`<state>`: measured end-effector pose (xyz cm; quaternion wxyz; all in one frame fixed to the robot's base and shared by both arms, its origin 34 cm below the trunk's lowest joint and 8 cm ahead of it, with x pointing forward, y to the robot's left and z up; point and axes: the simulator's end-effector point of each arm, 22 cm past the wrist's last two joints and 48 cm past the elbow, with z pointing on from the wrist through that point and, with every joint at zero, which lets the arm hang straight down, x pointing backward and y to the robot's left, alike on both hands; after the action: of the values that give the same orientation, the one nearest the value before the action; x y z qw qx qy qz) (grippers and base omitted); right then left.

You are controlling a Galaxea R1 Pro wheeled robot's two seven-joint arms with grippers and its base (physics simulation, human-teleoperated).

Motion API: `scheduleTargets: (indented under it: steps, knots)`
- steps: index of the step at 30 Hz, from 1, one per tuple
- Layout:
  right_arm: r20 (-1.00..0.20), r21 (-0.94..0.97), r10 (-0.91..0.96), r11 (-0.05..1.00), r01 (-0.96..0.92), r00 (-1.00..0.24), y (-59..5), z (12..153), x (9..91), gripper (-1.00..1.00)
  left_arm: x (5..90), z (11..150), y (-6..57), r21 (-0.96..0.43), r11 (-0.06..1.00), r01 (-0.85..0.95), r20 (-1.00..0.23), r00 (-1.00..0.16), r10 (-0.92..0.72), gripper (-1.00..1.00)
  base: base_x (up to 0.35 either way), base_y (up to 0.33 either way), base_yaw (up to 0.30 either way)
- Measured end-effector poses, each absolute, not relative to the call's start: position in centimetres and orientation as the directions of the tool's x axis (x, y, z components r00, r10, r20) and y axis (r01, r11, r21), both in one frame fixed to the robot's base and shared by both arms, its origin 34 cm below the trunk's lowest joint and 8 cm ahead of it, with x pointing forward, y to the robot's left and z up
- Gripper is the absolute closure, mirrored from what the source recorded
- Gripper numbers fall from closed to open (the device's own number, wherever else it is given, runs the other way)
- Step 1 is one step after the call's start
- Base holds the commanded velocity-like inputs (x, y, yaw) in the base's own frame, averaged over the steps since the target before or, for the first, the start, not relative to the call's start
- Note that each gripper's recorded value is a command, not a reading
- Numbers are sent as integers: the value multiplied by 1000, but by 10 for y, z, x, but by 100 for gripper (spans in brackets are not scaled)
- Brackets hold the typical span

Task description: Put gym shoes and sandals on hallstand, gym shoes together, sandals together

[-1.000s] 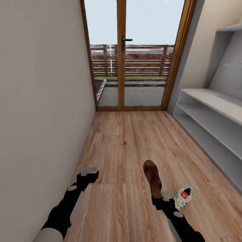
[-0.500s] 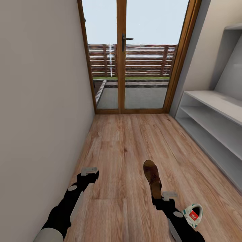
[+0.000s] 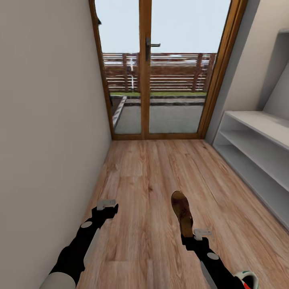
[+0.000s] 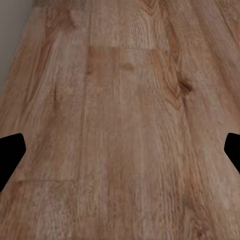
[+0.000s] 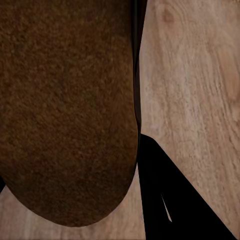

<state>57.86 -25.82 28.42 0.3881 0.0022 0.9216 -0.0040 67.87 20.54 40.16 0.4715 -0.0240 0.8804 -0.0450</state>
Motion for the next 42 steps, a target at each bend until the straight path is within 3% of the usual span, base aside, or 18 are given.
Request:
scheduleTargets:
  steps: [42]
  knots:
    - [-716,-6,1,1000,8,-699,-259,284,579,100,679,402,205,-102,995,0,-828,-554,-85,-100,346,5,0]
